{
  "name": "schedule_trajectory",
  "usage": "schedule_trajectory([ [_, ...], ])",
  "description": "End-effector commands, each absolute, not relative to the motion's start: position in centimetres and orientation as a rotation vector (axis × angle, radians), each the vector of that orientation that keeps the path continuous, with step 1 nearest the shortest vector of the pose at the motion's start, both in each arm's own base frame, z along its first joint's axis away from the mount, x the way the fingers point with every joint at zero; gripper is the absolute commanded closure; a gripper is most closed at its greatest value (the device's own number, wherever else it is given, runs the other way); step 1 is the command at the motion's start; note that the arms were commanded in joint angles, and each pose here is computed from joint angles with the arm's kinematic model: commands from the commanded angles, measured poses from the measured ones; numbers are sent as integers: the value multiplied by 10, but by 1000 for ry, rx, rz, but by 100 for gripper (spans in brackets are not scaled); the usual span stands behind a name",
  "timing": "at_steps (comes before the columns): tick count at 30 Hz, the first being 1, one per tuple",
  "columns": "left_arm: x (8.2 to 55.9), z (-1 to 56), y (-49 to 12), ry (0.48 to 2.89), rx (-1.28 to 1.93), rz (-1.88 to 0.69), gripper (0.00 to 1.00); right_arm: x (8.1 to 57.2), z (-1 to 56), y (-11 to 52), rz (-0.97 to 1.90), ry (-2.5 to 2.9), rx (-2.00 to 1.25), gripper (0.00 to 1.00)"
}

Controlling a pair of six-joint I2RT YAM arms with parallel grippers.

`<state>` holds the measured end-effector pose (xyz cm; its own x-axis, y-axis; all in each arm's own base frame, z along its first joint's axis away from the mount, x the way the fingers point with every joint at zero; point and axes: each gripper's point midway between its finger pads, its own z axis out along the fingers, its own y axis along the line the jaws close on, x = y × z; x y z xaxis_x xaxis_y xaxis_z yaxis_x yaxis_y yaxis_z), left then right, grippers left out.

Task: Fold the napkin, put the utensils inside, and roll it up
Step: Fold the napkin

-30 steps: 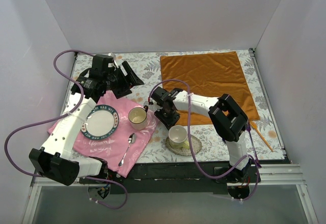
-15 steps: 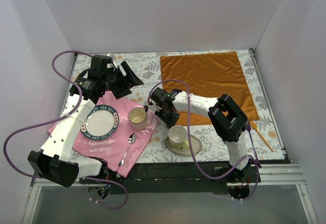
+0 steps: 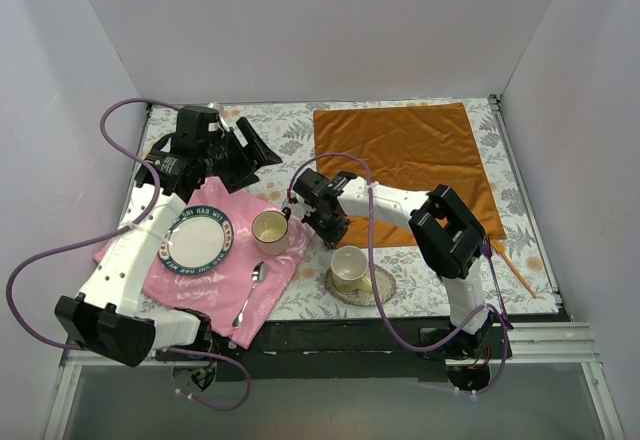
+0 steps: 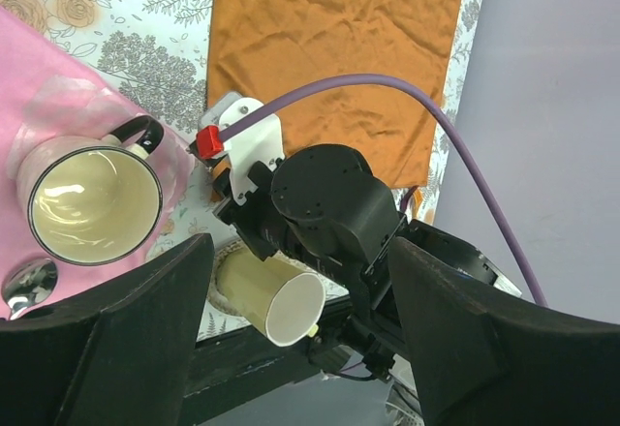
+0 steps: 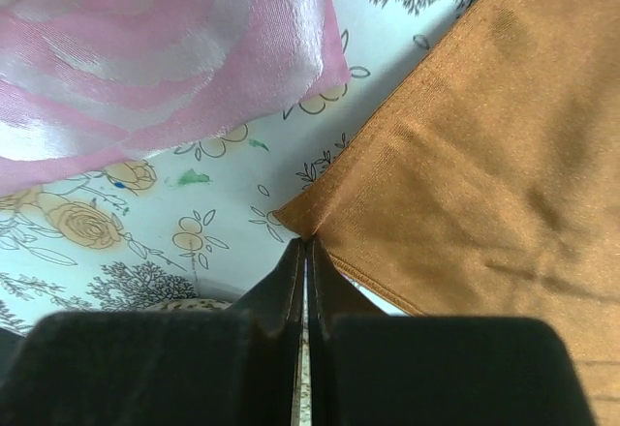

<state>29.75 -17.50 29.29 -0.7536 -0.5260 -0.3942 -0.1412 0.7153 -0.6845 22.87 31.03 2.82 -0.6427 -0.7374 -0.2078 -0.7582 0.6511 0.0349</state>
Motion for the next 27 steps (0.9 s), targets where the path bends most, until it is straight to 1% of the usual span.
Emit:
schedule_trajectory([
  [1, 300, 306, -181, 2314, -489, -928, 28, 242, 62, 321, 230, 2632, -1185, 99],
  [5, 302, 304, -183, 2318, -484, -930, 28, 240, 71, 320, 266, 2636, -1167, 99],
  [9, 302, 301, -183, 2331, -484, -925, 28, 234, 62, 310, 263, 2673, -1139, 99],
  [15, 303, 297, -183, 2346, -480, -914, 28, 252, 85, 293, 252, 2679, -969, 99],
  [17, 304, 295, -184, 2354, -477, -918, 28, 262, 95, 280, 237, 2680, -901, 99],
  [18, 304, 294, -186, 2362, -476, -923, 28, 274, 103, 267, 187, 2668, -849, 99],
  [22, 305, 296, -189, 2373, -467, -943, 28, 306, 127, 238, 175, 2643, -695, 99],
  [27, 304, 296, -193, 2402, -464, -961, 28, 348, 149, 203, 88, 2571, -597, 99],
])
